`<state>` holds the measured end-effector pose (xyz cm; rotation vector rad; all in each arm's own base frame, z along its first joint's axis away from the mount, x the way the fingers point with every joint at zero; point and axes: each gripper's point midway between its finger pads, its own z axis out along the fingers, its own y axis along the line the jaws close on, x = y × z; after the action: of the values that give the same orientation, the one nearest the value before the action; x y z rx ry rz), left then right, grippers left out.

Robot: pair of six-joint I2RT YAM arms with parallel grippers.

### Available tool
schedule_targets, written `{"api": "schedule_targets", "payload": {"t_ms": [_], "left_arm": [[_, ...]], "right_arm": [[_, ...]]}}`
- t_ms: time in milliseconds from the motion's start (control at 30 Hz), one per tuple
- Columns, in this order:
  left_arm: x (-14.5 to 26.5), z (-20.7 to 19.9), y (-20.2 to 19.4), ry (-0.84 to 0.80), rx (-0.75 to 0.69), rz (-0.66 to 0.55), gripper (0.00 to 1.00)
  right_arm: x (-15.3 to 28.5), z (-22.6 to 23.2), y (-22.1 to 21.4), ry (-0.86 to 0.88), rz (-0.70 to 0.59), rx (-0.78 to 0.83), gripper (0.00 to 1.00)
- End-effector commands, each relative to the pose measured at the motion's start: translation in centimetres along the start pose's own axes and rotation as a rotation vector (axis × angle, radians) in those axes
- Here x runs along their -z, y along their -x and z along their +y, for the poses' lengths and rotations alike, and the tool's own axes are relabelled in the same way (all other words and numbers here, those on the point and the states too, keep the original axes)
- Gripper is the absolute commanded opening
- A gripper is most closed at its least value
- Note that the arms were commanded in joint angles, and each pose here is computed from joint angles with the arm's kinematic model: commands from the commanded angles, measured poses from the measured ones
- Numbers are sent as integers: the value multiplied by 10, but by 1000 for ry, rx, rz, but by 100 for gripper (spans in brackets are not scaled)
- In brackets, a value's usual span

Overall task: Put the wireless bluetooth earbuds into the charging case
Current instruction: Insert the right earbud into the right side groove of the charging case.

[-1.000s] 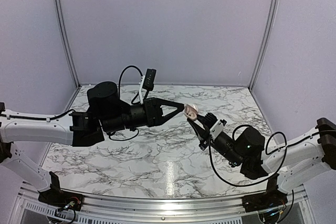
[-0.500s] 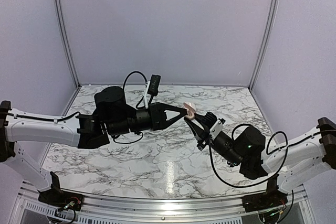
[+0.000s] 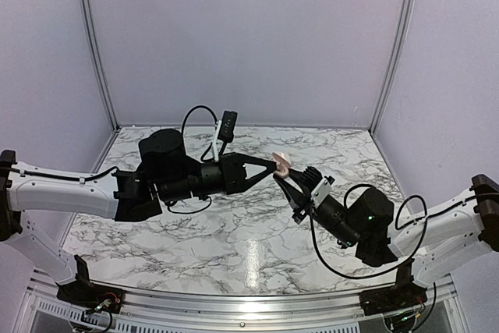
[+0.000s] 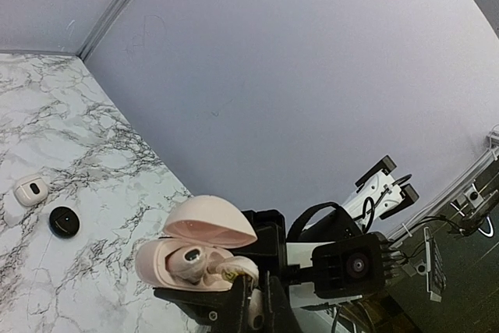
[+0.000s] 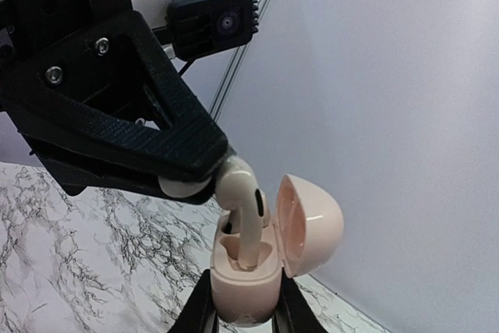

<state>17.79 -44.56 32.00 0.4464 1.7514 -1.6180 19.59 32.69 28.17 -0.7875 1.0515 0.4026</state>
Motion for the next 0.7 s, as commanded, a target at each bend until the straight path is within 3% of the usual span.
{"api": "schedule_targets", "payload": {"t_ms": [0,667], "left_arm": [[8,-18,11,-53,-42,-31,0],[6,-6,2,-9,-44,-7,0]], "right_arm": [[-5,-5,12,-30,-31,-31,0],[-4,-8,21,-31,-53,-32,0]]}}
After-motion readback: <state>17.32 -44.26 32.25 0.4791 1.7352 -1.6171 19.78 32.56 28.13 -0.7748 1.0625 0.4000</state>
